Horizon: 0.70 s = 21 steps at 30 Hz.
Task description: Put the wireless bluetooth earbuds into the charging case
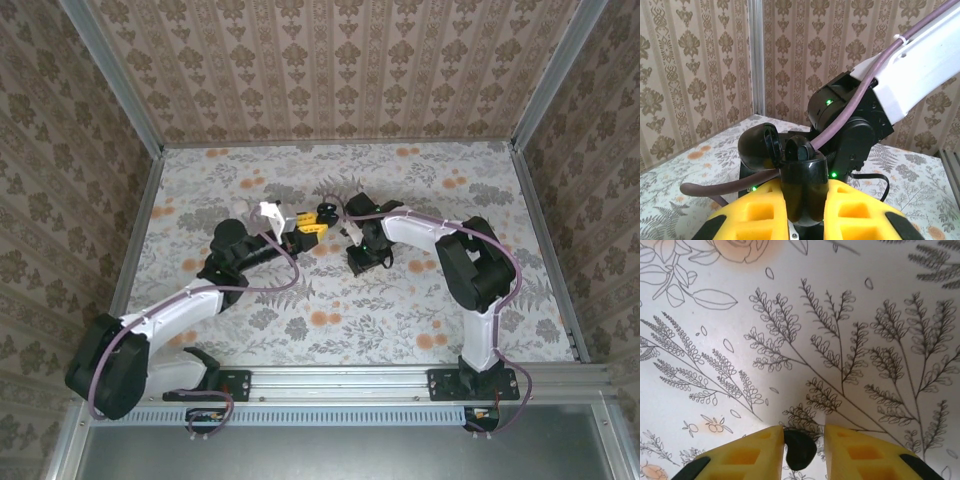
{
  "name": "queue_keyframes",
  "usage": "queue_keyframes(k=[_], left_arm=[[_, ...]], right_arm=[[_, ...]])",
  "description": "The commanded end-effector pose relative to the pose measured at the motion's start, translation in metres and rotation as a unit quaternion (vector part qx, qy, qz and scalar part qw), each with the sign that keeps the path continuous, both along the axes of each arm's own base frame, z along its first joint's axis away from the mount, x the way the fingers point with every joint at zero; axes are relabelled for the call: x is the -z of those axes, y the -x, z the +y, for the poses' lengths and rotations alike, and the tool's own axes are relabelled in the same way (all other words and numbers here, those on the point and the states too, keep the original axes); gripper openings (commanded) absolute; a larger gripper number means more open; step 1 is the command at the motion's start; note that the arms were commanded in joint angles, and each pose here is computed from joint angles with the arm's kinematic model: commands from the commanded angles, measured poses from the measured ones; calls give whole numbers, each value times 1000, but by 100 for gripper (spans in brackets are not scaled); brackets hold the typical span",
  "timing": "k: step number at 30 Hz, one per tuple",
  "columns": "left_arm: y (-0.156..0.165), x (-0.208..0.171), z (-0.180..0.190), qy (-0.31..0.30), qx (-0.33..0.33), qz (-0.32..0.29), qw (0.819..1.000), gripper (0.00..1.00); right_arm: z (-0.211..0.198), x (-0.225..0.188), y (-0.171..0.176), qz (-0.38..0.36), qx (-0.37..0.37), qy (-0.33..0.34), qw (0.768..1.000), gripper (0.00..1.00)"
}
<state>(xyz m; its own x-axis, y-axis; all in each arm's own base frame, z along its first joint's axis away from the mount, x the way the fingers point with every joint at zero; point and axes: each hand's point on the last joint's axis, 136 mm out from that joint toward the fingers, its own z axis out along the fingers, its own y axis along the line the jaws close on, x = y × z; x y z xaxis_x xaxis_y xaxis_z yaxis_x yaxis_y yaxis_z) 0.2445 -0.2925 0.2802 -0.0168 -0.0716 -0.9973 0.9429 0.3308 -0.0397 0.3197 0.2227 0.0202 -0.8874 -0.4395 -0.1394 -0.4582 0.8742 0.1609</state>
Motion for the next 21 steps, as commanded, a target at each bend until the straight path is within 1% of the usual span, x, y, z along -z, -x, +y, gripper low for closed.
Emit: queue_keyframes(k=[1,2,3,7,10,14,17,20,21], left_arm=[[7,-4,3,-12,-11,-21,1000,0],[9,-6,5,-16,-15,-27,999,0],[12,-6,6,-22,-18,-30,999,0],[20,-7,14,-36,-30,-43,998,0],[24,-7,20,-43,-38,-47,997,0],[29,-4,25,-49,-44,-51,996,0],[29,-2,26,-52,-47,-57,996,0],[30,-3,24,-56,-40,-60,996,0],[30,-4,23,-58,-37,-61,996,0]], right_arm=[[4,-18,8,7,-1,-15,1000,33],[5,-23,6,1,11,-16,1000,38],[5,-29,3,-6,27,-20,999,40],[5,-52,-4,-23,95,-36,995,42],[4,-61,-5,-29,162,-56,985,43],[1,-58,2,-17,260,-83,962,43],[0,-51,10,-15,299,-89,950,44],[-3,-38,18,-9,321,-80,944,45],[0,-37,14,-12,325,-89,942,46]])
